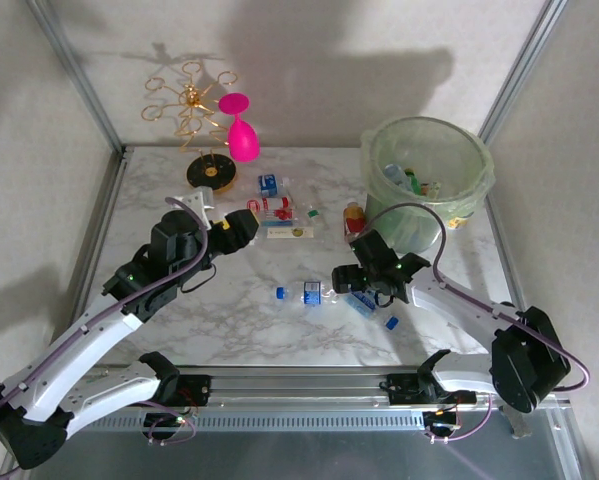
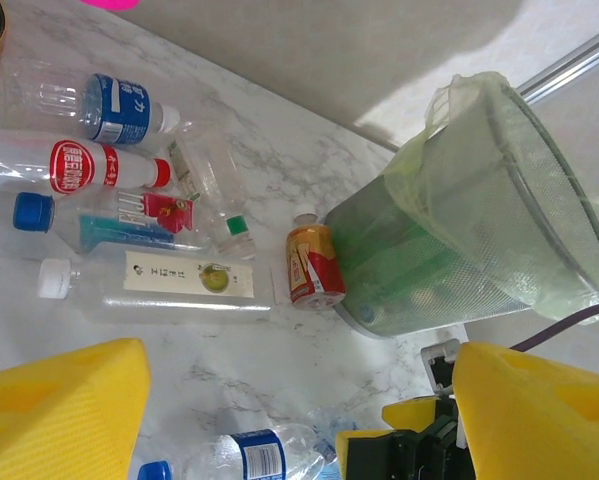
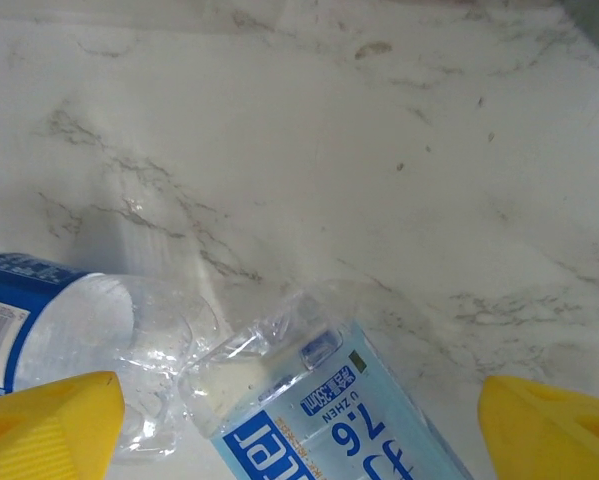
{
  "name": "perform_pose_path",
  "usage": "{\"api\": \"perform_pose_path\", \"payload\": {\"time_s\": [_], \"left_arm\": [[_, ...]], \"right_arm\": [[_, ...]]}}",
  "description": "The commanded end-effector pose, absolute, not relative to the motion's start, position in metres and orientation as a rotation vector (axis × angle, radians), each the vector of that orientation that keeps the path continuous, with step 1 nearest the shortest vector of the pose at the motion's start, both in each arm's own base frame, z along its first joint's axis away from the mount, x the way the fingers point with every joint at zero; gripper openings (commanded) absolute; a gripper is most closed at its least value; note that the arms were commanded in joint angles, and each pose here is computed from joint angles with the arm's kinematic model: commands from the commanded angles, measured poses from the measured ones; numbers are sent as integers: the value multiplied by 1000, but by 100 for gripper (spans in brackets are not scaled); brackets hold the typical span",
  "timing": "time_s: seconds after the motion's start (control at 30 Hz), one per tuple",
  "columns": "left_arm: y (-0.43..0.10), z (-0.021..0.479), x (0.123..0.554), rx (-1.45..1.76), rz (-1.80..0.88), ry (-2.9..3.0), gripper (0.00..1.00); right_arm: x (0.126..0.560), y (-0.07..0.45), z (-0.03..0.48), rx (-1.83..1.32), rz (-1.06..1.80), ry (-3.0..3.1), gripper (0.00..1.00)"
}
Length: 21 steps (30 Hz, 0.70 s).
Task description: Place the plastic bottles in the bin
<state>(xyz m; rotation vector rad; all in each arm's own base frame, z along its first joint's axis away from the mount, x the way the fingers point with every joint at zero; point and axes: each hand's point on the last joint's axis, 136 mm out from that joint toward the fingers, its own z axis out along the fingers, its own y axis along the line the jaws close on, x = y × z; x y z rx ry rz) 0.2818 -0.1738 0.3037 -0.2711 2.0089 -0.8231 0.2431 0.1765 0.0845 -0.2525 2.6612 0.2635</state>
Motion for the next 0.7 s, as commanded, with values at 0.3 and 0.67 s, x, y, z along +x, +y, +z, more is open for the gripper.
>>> {"api": "perform_pose_path", "payload": {"time_s": [0.3,0.67], "left_arm": [[-178,300,283,-257,-846,2013,80],[-182,302,285,-242,-853,2015,80]], "right_arm": [[230,177,70,-177,316,2715,90],[218,187,64,-208,341,2745,90]]}}
